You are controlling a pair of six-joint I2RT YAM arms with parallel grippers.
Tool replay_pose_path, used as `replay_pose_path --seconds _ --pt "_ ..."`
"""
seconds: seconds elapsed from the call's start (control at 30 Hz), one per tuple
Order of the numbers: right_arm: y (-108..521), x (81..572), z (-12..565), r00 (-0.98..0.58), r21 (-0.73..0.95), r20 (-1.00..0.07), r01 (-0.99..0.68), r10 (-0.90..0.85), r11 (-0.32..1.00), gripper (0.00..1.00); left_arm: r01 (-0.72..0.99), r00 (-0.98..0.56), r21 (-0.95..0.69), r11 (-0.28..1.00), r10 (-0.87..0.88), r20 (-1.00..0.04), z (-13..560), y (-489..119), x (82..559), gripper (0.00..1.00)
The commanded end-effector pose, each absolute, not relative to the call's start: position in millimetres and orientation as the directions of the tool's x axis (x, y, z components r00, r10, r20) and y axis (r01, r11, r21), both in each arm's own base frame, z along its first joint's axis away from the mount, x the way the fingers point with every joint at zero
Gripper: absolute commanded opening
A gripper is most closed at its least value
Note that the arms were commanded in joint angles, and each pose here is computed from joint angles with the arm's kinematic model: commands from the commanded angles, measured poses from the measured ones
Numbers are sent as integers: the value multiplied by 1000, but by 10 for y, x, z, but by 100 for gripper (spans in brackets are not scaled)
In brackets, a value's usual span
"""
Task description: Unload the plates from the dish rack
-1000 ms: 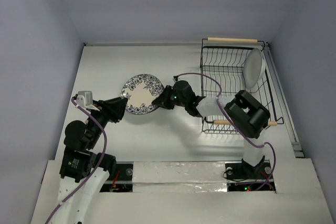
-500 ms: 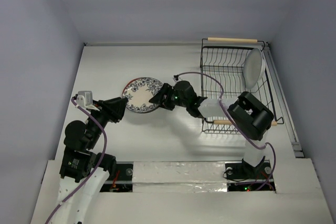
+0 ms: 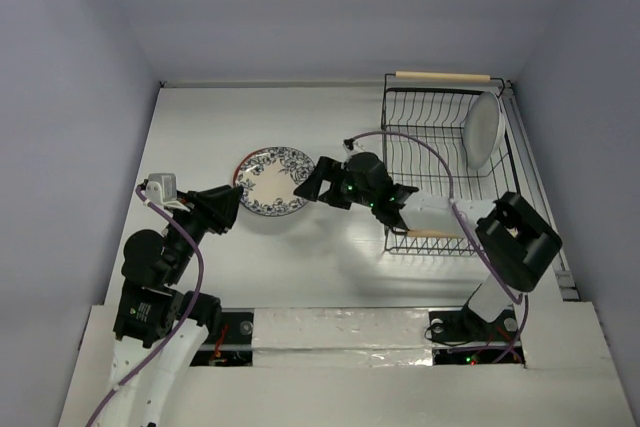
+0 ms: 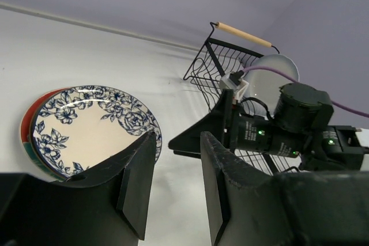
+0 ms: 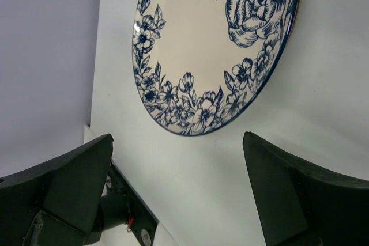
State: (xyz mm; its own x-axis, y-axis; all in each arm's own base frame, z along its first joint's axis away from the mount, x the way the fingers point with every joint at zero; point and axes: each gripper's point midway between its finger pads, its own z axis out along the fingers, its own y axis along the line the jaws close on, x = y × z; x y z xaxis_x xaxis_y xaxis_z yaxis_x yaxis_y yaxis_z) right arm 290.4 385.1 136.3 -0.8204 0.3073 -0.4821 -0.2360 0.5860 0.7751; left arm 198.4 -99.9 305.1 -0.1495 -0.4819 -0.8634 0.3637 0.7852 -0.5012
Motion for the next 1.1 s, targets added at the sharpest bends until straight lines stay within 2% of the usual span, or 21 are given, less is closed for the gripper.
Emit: replay_pose_path --seconds 0.0,0.07,0.1,0.17,0.2,0.23,0.3,0.37,0.5,0.6,0.63,0.7,0.73,0.8,0.87,1.07 --pt "3751 2765 1458 -791 740 -546 -302 275 601 99 394 -122 -491 777 -485 -866 3139 -1024 1979 34" --pt "3701 2696 1598 -779 740 -565 -334 271 583 94 394 -122 -489 778 -484 -867 3135 -1024 1981 34" --pt "3654 2652 1604 -777 737 -571 -342 266 583 88 396 -121 -489 777 -484 -867 3142 -1026 1978 34" --pt "3545 2637 1709 -746 706 -613 -368 262 605 58 394 -122 -491 777 -485 -866 3136 -1024 1981 34" --pt "3449 2633 1969 -705 698 -645 -388 294 602 38 393 -124 -490 778 -483 -867 3128 -1025 1984 34" --pt "3274 2718 2011 -663 658 -676 -347 321 669 10 393 -125 -491 778 -484 -866 3129 -1025 1984 34" --pt "2857 2860 2402 -508 552 -785 -313 355 773 0 397 -123 -489 777 -483 -867 3136 -1029 1982 34" --pt "2511 2941 2597 -422 497 -827 -242 371 833 0 402 -123 -488 775 -483 -867 3142 -1036 1975 32" --pt "1636 3196 2866 -276 393 -887 -29 371 919 0 406 -112 -486 774 -486 -867 3159 -1027 1954 16" --pt "902 3340 2769 -229 301 -909 220 349 928 12 408 -95 -486 773 -494 -864 3196 -1007 1925 9" --pt "637 3340 2745 -196 256 -923 326 330 910 35 406 -88 -487 773 -497 -863 3212 -994 1915 8" --pt "269 3386 2659 -177 202 -935 445 307 872 56 402 -84 -488 775 -499 -863 3209 -982 1910 6" --pt "163 3423 2648 -161 201 -937 474 309 857 72 403 -82 -488 774 -501 -862 3219 -980 1902 5" --pt "-93 3533 2500 -190 174 -931 518 311 837 73 410 -77 -486 772 -502 -861 3229 -986 1881 5" --pt "-216 3621 2423 -199 175 -925 534 324 827 70 418 -76 -486 768 -504 -861 3249 -993 1852 5" --pt "-480 3825 2196 -262 117 -907 595 330 795 63 449 -71 -482 752 -508 -858 3291 -1026 1761 14"
